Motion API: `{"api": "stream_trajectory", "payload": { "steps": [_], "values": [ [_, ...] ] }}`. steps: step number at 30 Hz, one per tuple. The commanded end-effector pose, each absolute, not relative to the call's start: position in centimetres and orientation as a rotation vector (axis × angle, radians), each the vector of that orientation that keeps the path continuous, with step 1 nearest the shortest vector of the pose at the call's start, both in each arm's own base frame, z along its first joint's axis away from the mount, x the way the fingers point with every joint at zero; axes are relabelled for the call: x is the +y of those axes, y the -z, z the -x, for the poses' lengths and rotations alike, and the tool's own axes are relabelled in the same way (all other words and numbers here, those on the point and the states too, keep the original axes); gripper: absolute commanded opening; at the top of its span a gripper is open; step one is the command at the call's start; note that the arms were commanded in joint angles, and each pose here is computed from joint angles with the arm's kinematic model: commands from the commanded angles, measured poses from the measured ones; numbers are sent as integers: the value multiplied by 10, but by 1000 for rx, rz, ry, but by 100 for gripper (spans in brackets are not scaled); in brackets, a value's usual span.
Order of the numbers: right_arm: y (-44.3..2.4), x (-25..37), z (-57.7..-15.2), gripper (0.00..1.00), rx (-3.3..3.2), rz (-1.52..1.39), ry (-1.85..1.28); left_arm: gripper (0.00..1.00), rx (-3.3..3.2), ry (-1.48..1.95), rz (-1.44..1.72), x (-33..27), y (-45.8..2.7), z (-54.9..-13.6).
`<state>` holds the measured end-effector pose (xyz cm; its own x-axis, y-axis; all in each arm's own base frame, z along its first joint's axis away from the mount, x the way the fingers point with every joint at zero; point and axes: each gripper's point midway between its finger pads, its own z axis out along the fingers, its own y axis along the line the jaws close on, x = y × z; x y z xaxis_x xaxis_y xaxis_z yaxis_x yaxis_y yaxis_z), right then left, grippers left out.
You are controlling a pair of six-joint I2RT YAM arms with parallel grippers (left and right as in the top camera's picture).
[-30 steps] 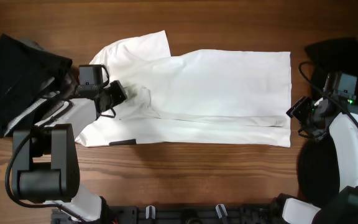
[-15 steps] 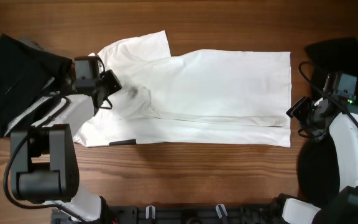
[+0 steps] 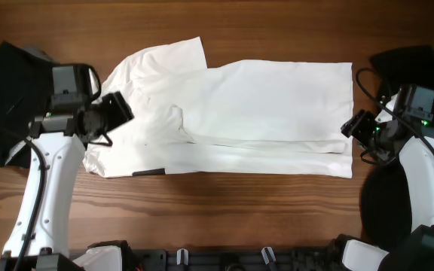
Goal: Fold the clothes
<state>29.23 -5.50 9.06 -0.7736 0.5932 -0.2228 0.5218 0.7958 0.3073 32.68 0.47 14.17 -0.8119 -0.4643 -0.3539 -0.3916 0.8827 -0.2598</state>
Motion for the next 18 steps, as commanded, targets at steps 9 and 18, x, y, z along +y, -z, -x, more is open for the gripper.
{"api": "stream_trajectory", "payload": {
  "steps": [9,18],
  "values": [
    [-54,-48,-230,74,2882,-1177,-256,70,2952,159,986,14,-67,-241],
    [4,-39,-203,67,3001,-1352,-246,72,2894,119,1268,51,-25,-207]
  ]
}}
